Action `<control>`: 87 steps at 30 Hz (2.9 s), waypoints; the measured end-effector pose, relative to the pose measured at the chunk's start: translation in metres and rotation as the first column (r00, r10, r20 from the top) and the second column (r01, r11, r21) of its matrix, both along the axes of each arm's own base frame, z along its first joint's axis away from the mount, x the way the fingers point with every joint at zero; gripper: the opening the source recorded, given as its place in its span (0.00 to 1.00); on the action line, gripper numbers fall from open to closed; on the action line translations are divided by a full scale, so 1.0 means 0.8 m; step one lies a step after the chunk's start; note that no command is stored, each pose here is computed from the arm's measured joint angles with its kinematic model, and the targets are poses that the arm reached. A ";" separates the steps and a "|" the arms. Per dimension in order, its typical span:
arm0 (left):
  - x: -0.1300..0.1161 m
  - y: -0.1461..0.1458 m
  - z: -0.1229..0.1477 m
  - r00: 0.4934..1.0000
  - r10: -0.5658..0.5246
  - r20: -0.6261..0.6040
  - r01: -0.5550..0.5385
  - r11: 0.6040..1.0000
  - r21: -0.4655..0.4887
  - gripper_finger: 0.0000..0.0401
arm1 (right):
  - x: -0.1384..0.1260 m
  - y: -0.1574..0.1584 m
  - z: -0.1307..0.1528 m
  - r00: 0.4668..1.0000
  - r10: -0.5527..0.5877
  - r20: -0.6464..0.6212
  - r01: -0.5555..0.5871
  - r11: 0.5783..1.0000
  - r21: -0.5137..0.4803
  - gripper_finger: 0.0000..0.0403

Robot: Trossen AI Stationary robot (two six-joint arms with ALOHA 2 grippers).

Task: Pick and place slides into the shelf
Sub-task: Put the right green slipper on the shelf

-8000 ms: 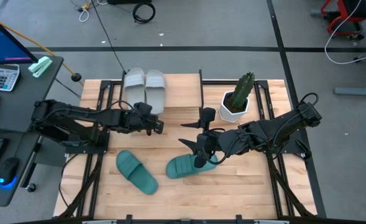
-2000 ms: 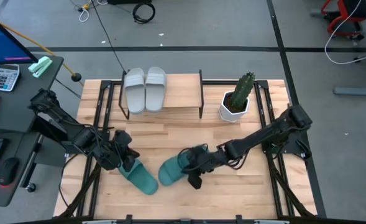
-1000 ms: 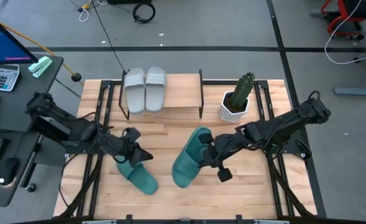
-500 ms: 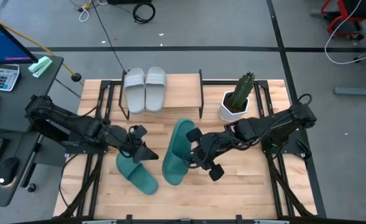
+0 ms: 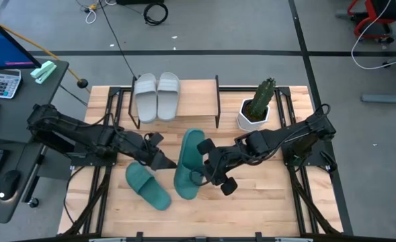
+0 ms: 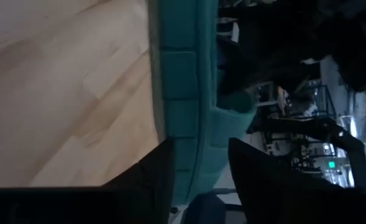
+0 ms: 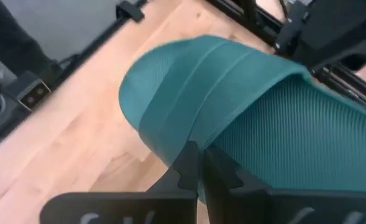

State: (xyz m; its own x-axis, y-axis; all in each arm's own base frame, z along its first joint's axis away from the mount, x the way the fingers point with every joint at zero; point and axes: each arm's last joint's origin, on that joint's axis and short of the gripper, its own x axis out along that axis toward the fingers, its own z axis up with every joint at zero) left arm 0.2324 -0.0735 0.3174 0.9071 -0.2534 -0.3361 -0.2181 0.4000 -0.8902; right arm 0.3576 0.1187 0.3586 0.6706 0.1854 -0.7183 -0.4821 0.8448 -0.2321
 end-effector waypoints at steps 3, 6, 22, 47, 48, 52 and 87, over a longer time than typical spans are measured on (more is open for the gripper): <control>0.002 -0.001 -0.001 1.000 0.007 -0.007 -0.007 1.000 -0.017 0.46 | -0.001 -0.005 0.000 0.999 -0.032 -0.005 0.032 0.999 -0.030 0.02; 0.001 -0.002 -0.002 1.000 0.007 -0.014 -0.007 1.000 -0.030 0.52 | -0.001 -0.013 0.002 0.997 -0.078 0.008 0.078 0.995 -0.064 0.01; 0.002 0.003 -0.011 0.995 0.061 -0.077 -0.060 0.998 0.005 0.63 | 0.003 -0.031 0.007 0.984 -0.169 0.055 0.173 0.980 -0.102 0.01; 0.000 0.007 -0.014 0.990 0.116 -0.075 -0.106 0.986 0.129 0.51 | 0.006 -0.029 0.014 0.983 -0.153 0.105 0.160 0.985 -0.058 0.01; 0.000 0.007 -0.014 0.990 0.118 -0.073 -0.108 0.986 0.130 0.50 | 0.006 -0.029 0.014 0.983 -0.152 0.105 0.159 0.986 -0.058 0.01; 0.000 0.007 -0.014 0.990 0.119 -0.071 -0.109 0.986 0.127 0.46 | 0.006 -0.029 0.015 0.983 -0.152 0.108 0.158 0.986 -0.056 0.01; 0.000 0.007 -0.015 0.987 0.141 -0.075 -0.129 0.981 0.145 0.55 | 0.009 -0.049 0.014 0.966 -0.226 0.124 0.242 0.962 -0.129 0.01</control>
State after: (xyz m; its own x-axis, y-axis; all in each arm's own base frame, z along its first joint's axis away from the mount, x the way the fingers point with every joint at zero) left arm 0.2324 -0.0676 0.3055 0.8966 -0.0760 -0.4362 -0.3504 0.4804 -0.8040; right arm 0.3649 0.0797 0.3700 0.7577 -0.0847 -0.6471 -0.2403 0.8856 -0.3974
